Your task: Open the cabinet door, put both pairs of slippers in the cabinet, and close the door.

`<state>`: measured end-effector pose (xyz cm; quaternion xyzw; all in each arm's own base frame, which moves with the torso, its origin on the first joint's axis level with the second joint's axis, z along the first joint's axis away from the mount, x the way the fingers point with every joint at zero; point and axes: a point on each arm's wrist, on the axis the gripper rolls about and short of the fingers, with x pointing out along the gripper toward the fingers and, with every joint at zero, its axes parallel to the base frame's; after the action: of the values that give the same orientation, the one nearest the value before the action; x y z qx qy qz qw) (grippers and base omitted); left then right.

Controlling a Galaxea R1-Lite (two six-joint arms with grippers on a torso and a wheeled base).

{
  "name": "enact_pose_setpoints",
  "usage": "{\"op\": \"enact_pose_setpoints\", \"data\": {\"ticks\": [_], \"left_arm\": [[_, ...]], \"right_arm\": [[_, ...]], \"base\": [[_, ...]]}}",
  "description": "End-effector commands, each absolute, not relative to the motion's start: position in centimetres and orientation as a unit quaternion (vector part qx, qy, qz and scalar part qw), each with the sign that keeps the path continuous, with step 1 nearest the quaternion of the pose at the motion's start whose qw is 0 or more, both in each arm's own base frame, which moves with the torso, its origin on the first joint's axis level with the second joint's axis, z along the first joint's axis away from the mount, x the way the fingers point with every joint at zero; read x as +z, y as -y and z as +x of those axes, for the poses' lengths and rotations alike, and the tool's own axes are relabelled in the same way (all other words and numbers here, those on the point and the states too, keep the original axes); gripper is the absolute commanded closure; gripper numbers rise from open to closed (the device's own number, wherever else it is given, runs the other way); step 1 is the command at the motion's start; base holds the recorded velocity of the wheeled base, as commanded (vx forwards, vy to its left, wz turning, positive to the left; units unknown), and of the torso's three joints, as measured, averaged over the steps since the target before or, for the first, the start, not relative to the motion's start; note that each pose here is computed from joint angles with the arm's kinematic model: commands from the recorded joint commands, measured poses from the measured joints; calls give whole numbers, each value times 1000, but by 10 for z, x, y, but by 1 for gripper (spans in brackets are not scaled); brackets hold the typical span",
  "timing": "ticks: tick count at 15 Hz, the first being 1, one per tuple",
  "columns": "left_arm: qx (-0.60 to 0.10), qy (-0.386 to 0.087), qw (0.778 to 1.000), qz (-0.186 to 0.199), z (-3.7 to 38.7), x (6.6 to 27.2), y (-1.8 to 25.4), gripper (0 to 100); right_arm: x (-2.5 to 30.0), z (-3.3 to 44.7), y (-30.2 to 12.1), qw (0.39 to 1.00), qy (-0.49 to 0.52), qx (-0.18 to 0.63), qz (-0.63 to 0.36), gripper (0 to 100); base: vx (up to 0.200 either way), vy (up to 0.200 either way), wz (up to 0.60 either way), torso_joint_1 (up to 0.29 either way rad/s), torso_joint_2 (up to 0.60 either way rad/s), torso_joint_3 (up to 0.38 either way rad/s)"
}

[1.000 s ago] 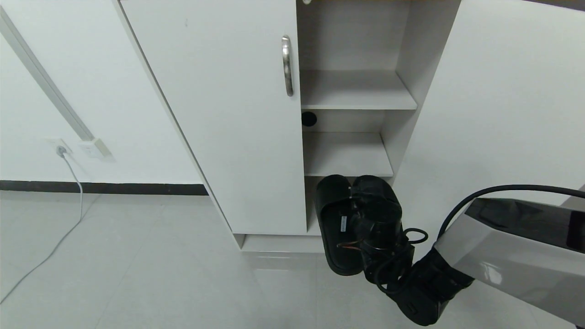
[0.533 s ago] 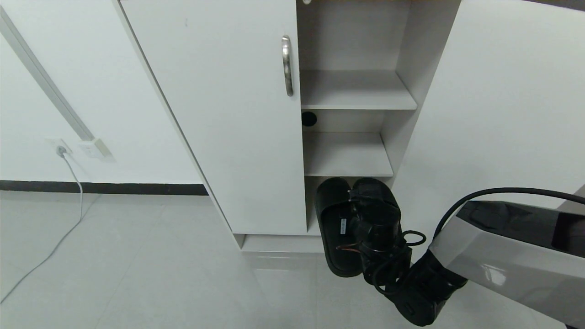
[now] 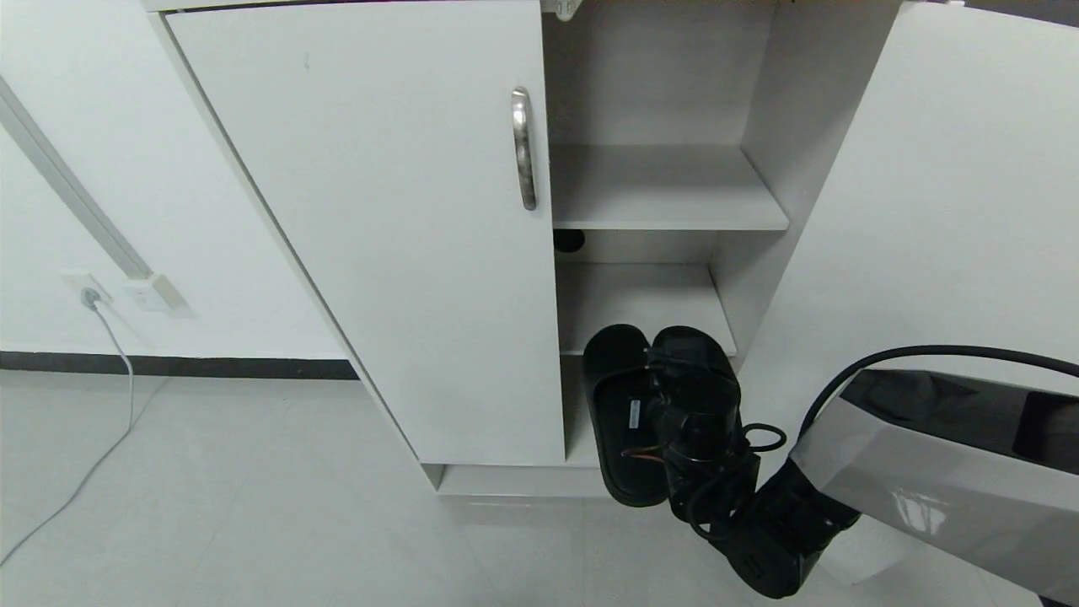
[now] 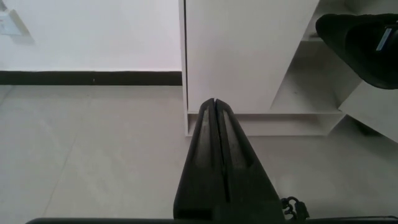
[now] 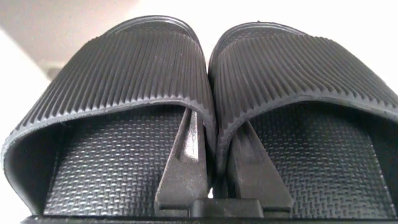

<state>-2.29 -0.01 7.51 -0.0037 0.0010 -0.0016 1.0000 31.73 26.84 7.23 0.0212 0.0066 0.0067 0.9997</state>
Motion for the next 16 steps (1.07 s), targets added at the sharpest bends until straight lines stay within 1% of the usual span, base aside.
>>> {"op": "enact_pose_setpoints", "data": {"ticks": [1,6,12,16], "left_arm": [[-2,-2,1000,-4,-23,75,0,100],[-2,-2,1000,-4,-23,75,0,100],[-2,-2,1000,-4,-23,75,0,100],[-2,-2,1000,-5,-23,75,0,100]], "right_arm": [[72,318,-269,1000,-6,7,22,100],[74,319,-269,1000,-2,7,26,100],[72,344,-265,1000,1,-12,29,100],[71,378,-263,999,3,-30,34,100]], "base": [[200,0,0,2,-2,2],[200,0,0,5,3,2],[0,0,0,0,0,0],[0,0,0,0,0,0]]}}
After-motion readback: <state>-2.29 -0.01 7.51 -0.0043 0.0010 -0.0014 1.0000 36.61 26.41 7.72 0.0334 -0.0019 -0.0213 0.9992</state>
